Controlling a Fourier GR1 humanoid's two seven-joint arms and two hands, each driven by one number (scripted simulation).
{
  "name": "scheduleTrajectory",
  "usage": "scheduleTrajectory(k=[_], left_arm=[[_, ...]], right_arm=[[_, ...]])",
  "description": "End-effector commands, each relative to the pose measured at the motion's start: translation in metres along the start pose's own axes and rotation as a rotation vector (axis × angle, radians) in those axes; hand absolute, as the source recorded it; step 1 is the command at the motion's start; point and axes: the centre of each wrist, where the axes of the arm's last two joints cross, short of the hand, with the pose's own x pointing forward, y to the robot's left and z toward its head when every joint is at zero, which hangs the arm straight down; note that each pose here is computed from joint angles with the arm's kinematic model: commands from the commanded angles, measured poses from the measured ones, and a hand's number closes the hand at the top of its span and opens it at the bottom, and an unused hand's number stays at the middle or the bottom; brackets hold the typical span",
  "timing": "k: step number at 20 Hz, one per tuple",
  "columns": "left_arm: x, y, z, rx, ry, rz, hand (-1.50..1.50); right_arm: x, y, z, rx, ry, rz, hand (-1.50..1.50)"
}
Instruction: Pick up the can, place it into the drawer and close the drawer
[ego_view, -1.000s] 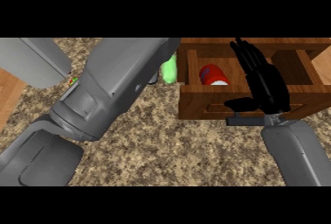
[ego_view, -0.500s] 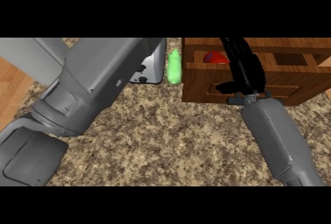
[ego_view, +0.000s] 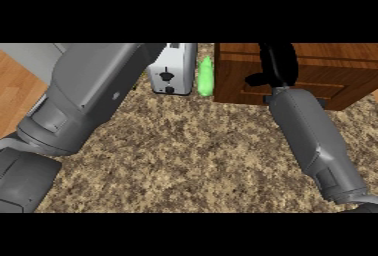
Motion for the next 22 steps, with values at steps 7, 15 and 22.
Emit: scheduleTrajectory(k=[7,15,22], left_arm=[[-0.006,0.032,0.001,0.003,0.001,-0.027,-1.5],[-0.008,0.049,0.008,-0.041,0.023,0.005,-1.5],[-0.021,0.071,0.016,-0.031,0.01,0.005,-1.5]], right_arm=[[0.012,-0.027,-0.051,-0.063,0.008,0.031,-1.5],[0.021,-0.035,-0.064,-0.091,-0.001,-0.069,-1.5],[0.025,-0.041,-0.071,-0.109,-0.021,-0.178,-1.5]])
